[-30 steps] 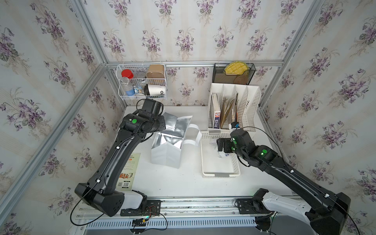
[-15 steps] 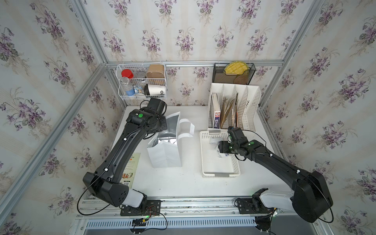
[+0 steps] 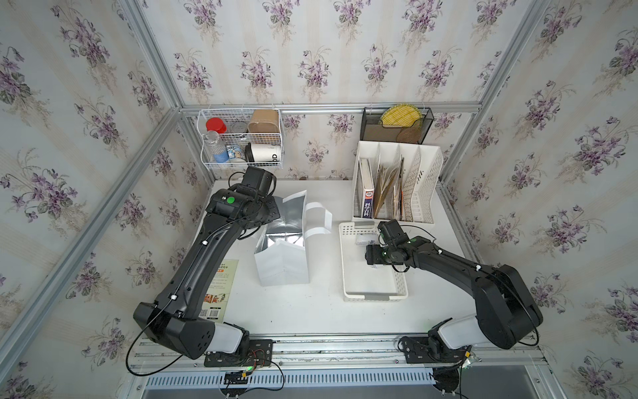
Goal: Place the ice pack in the delivery bag
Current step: Pick up the ice pack from the bin.
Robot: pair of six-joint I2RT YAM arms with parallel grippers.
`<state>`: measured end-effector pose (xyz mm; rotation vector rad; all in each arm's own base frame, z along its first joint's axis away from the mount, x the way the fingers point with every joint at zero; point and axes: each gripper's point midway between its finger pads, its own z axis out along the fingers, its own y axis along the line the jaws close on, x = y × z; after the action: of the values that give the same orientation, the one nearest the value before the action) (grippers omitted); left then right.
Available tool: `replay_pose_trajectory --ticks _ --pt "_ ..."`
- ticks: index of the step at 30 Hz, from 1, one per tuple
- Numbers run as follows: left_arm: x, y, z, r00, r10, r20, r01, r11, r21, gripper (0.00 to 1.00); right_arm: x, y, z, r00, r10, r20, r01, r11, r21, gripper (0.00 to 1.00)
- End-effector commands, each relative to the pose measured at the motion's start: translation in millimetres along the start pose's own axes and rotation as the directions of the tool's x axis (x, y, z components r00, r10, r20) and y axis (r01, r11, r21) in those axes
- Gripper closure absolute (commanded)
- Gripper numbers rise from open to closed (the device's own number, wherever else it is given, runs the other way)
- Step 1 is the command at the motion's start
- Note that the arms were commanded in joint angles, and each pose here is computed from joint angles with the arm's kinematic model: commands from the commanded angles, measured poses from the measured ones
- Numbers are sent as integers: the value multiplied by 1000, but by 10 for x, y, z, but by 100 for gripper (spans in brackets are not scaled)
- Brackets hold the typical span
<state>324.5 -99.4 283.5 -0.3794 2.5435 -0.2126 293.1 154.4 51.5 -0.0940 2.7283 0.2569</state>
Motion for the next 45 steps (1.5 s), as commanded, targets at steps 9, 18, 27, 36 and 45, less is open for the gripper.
replay_pose_trajectory --ticks 9,18,27,36,45 --pt "-10 -92 -146 999 -5 34 2 996 90 100 11 -74 200 1000 -12 -24 13 999 52 10" --pt "10 -108 -135 1000 -2 27 -1 995 101 100 -8 -24 278 999 -4 -35 5 999 33 30" --pt "-13 -50 -149 999 -6 46 2 997 74 100 23 -60 362 999 -2 -53 5 999 54 33" --pt "-38 15 -158 998 -16 61 13 999 45 100 -35 87 216 1000 1 -16 -1 1000 -25 71" --pt "-4 -50 -157 999 -5 42 1 996 85 100 -235 308 -343 995 26 93 -11 988 -157 80"
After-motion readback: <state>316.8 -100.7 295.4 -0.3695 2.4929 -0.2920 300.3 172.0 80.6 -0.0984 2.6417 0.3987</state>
